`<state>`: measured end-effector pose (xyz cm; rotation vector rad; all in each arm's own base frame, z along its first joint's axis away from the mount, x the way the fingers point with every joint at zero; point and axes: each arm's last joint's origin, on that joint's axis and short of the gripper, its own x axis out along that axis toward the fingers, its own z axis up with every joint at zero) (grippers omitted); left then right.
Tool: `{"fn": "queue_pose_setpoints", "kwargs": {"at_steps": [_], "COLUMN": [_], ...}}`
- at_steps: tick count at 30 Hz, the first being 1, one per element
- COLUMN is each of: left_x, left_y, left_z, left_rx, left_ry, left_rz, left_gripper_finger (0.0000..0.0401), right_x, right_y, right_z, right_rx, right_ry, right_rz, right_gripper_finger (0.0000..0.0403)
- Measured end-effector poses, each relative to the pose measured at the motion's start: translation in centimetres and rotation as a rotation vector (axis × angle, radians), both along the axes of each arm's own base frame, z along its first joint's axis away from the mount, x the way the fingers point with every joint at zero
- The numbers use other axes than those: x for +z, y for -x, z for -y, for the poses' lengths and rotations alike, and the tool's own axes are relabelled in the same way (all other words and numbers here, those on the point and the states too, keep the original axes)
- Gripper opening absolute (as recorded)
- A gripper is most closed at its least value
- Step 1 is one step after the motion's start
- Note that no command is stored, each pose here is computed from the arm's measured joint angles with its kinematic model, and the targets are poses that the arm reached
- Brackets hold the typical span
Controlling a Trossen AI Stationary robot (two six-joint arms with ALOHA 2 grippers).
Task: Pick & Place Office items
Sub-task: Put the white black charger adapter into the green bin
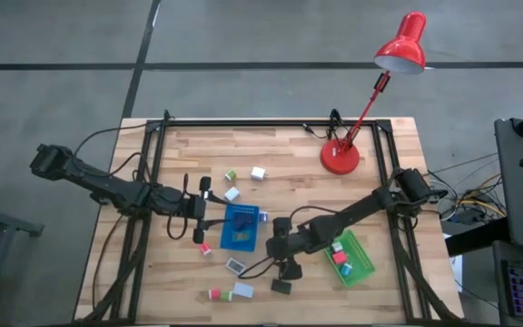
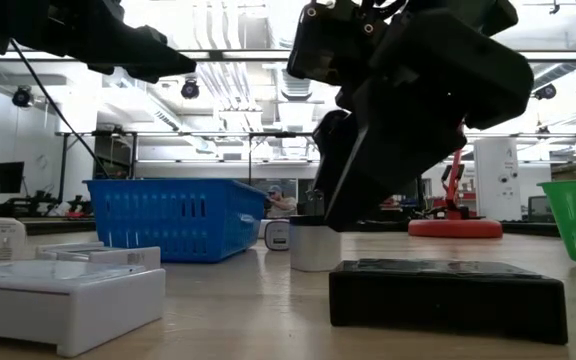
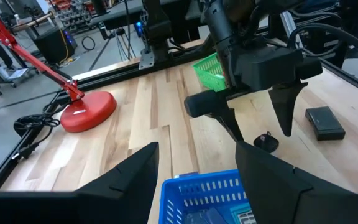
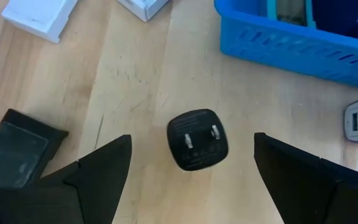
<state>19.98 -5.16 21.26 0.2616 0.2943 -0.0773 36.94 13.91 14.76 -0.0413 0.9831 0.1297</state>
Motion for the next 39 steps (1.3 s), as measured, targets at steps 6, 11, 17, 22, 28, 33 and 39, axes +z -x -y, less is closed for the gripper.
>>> {"fn": "queue_pose_setpoints", "kwargs": {"at_steps": [6, 11, 17, 22, 28, 33, 39], "left_x": [0.0, 0.0, 0.0, 0.0, 0.0, 0.0, 0.0], "left_y": [0.0, 0.0, 0.0, 0.0, 0.0, 0.0, 0.0], "left_z": [0.0, 0.0, 0.0, 0.0, 0.0, 0.0, 0.0], "left_rx": [0.0, 0.0, -0.001, -0.001, -0.001, -0.001, -0.001], "left_ry": [0.0, 0.0, 0.0, 0.0, 0.0, 0.0, 0.0], "left_rz": [0.0, 0.0, 0.0, 0.0, 0.0, 0.0, 0.0], "left_gripper_finger": [0.022, 0.022, 0.022, 0.022, 0.022, 0.022, 0.022], "right_x": [0.0, -0.02, -0.02, -0.02, 0.01, 0.12, -0.06], "right_y": [0.0, 0.0, 0.06, 0.1, 0.09, 0.09, 0.17], "right_z": [0.01, 0.05, -0.1, -0.2, -0.22, -0.31, -0.36], "right_rx": [-0.002, -0.005, 0.003, 0.009, 0.025, 0.049, 0.055], "right_ry": [0.005, 0.021, 0.024, 0.025, 0.029, 0.011, 0.007], "right_rz": [0.002, 0.006, 0.007, 0.007, 0.009, 0.008, -0.003], "right_gripper_finger": [0.0326, 0.0295, 0.0219, 0.0165, 0.0124, 0.0108, 0.0052]}}
